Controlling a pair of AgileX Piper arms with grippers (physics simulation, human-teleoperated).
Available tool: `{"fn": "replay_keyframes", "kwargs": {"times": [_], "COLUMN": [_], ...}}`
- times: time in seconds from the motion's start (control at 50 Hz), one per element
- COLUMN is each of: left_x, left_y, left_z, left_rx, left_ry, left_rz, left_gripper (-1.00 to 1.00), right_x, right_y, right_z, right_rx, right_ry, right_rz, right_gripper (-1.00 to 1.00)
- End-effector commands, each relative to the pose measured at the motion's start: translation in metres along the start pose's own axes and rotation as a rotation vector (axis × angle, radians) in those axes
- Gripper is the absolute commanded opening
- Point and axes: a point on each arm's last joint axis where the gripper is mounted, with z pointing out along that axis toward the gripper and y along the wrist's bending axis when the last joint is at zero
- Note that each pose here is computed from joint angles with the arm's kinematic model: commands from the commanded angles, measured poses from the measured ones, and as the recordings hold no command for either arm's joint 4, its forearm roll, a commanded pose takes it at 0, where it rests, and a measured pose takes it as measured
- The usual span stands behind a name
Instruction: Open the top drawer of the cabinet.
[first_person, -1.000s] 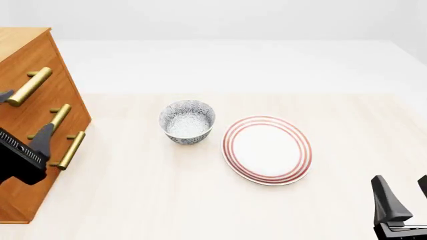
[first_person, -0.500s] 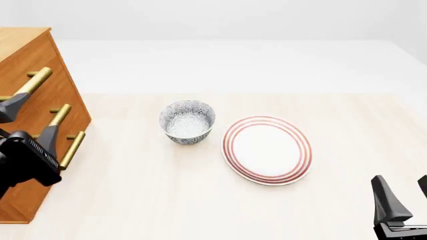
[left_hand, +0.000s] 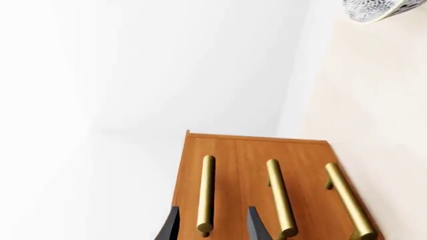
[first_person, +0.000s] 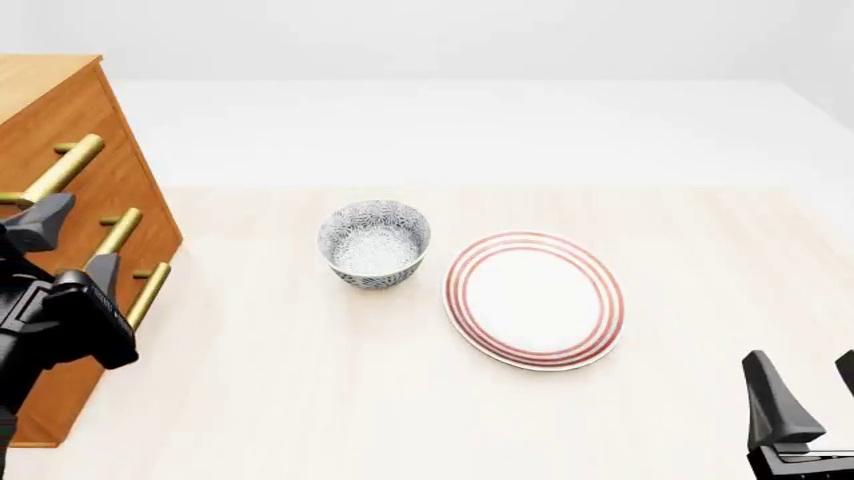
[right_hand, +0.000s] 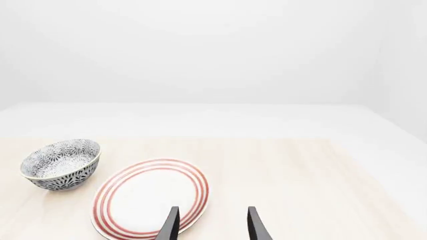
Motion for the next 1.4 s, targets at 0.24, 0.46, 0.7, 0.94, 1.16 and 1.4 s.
{"fn": "replay_keyframes", "kwargs": {"times": [0.24,0.46,0.7,0.94,1.16,1.4], "left_x": [0.01,0.012,0.016,0.019,0.021,0.025], "left_y": [-0.002,0.005,0.002,-0.001,0.001,0.001], "left_z": [0.002,0.005,0.019,0.032,0.037,0.039], "left_rx": [-0.024,-0.033,-0.024,-0.02,-0.024,-0.023], "left_ry": [0.056,0.068,0.083,0.088,0.098,0.116], "left_rz": [0.024,-0.001,-0.007,-0.016,-0.019,-0.021], "left_gripper": [1.0,1.0,1.0,1.0,1.0,1.0], "right_x": [0.0,0.0,0.0,0.0,0.0,0.0], "right_y": [0.0,0.0,0.0,0.0,0.0,0.0], "right_z": [0.0,0.0,0.0,0.0,0.0,0.0], "right_rx": [0.0,0.0,0.0,0.0,0.0,0.0], "right_ry": [0.0,0.0,0.0,0.0,0.0,0.0], "right_rz": [0.0,0.0,0.0,0.0,0.0,0.0], "right_gripper": [1.0,1.0,1.0,1.0,1.0,1.0]}}
